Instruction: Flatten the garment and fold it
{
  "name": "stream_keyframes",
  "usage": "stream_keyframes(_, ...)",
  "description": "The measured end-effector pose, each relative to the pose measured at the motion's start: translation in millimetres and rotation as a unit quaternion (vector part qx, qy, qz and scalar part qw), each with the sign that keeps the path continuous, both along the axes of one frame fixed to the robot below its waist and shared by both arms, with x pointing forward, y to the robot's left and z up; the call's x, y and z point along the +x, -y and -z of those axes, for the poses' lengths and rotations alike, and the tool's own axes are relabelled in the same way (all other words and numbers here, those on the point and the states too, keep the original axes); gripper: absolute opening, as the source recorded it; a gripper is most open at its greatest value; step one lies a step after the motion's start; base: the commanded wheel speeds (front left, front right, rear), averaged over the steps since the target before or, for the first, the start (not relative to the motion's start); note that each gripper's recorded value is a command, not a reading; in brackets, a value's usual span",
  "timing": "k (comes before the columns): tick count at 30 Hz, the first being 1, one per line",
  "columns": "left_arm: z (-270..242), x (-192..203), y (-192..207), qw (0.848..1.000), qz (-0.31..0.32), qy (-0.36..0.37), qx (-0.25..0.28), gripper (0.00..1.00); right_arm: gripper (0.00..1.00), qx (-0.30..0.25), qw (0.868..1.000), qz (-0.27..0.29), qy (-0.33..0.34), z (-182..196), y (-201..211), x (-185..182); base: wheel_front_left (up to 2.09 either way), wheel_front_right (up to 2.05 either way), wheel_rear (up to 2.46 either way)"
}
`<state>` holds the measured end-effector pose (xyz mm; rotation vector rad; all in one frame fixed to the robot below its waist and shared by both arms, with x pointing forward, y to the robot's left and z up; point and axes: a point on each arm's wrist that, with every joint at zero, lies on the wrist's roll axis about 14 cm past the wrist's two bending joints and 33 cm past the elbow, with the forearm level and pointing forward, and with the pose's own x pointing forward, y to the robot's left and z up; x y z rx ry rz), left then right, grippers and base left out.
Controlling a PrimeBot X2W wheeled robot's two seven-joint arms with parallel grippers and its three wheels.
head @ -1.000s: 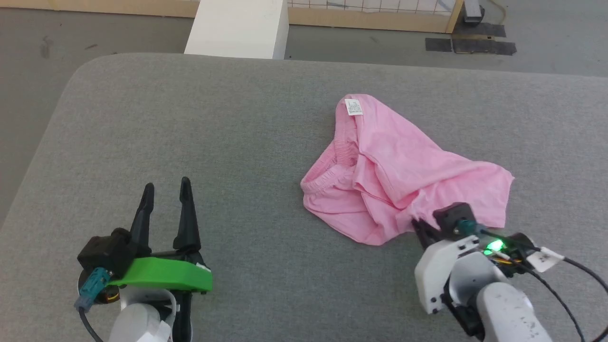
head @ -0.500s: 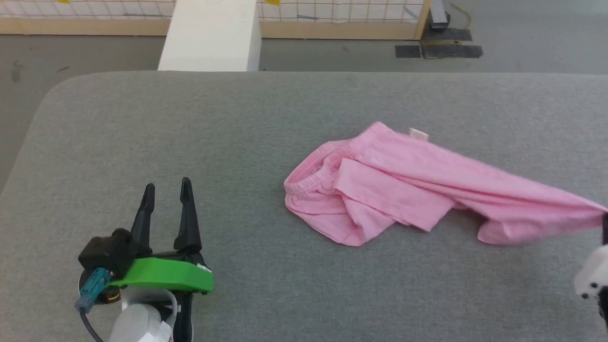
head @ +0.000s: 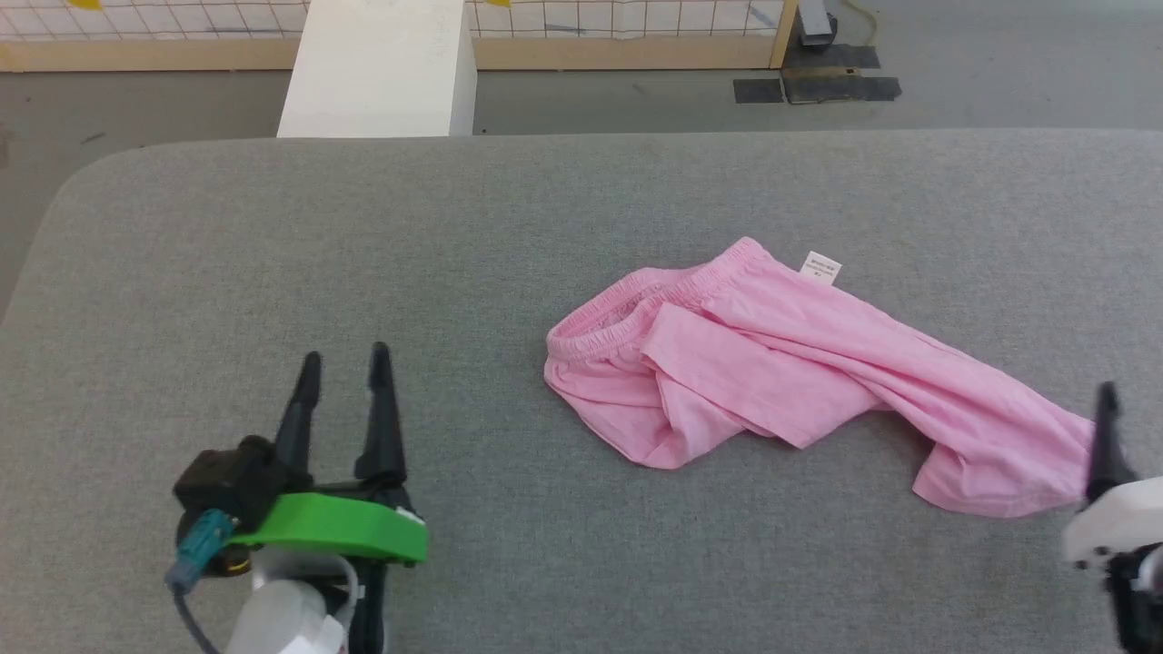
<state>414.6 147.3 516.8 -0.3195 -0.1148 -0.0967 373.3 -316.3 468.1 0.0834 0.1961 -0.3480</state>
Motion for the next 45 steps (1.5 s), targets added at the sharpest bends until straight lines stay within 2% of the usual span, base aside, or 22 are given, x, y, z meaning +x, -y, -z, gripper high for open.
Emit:
stream_keyframes(6, -1.5, 10.8, 49.5, 0.997, 0.079, 0.003, 0.001, 1.00, 1.00, 0.025, 0.998, -0.049, 0.004, 9.3, -35.5, 0.7, 0.00, 0.00, 0.00)
stream_keyframes(10, 13.0, 26.8, 92.7, 0.987, 0.150, -0.043, 0.026, 1.00, 1.00, 0.030, 0.998, -0.063, 0.002, 12.4, -45.4, -0.6, 0.00, 0.00, 0.00)
stream_keyframes(13, 33.2, 40.1, 109.3, 0.978, 0.175, -0.103, 0.050, 1.00, 1.00, 0.030, 0.997, -0.068, -0.001, 13.6, -48.4, -1.3, 0.00, 0.00, 0.00)
stream_keyframes(17, 74.5, 49.5, 118.3, 0.955, 0.189, -0.212, 0.091, 1.00, 1.00, 0.035, 0.997, -0.074, -0.004, 16.2, -53.4, -3.0, 0.00, 0.00, 0.00)
stream_keyframes(21, 99.4, 55.1, 122.0, 0.934, 0.195, -0.280, 0.105, 1.00, 1.00, 0.043, 0.996, -0.075, -0.009, 20.8, -55.3, -4.9, 0.00, 0.00, 0.00)
stream_keyframes(23, 117.8, 51.5, 122.8, 0.916, 0.201, -0.330, 0.111, 1.00, 1.00, 0.044, 0.996, -0.074, -0.014, 23.7, -54.8, -6.2, 0.00, 0.00, 0.00)
stream_keyframes(24, 126.3, 47.5, 124.2, 0.905, 0.207, -0.352, 0.114, 0.45, 1.00, 0.044, 0.996, -0.073, -0.016, 24.8, -54.4, -6.9, 0.00, 0.00, 0.00)
stream_keyframes(25, 128.7, 46.6, 125.5, 0.901, 0.211, -0.362, 0.115, 0.08, 1.00, 0.044, 0.996, -0.072, -0.017, 25.4, -54.1, -7.4, 0.00, 0.00, 0.00)
stream_keyframes(26, 128.4, 48.3, 125.7, 0.898, 0.212, -0.368, 0.111, 0.00, 1.00, 0.044, 0.996, -0.073, -0.018, 25.8, -54.4, -7.7, 0.00, 0.00, 0.00)
stream_keyframes(32, 124.0, 46.5, 108.2, 0.915, 0.184, -0.353, 0.069, 0.00, 1.00, 0.046, 0.996, -0.079, -0.012, 23.6, -58.8, -3.3, 0.00, 0.00, 0.00)
stream_keyframes(38, 127.3, 20.4, 43.6, 0.933, 0.100, -0.344, 0.039, 0.00, 1.00, 0.048, 0.994, -0.100, 0.001, 16.6, -71.4, 8.6, 0.00, 0.00, 0.00)
stream_keyframes(41, 129.9, -6.3, 5.8, 0.934, 0.052, -0.351, 0.038, 0.00, 1.00, 0.050, 0.992, -0.117, 0.004, 14.3, -82.8, 16.8, 0.00, 0.00, 0.00)
stream_keyframes(45, 134.2, -46.0, -17.0, 0.926, 0.020, -0.375, 0.027, 0.00, 1.00, 0.053, 0.988, -0.143, 0.007, 11.7, -100.2, 27.3, 0.00, 0.00, 0.00)
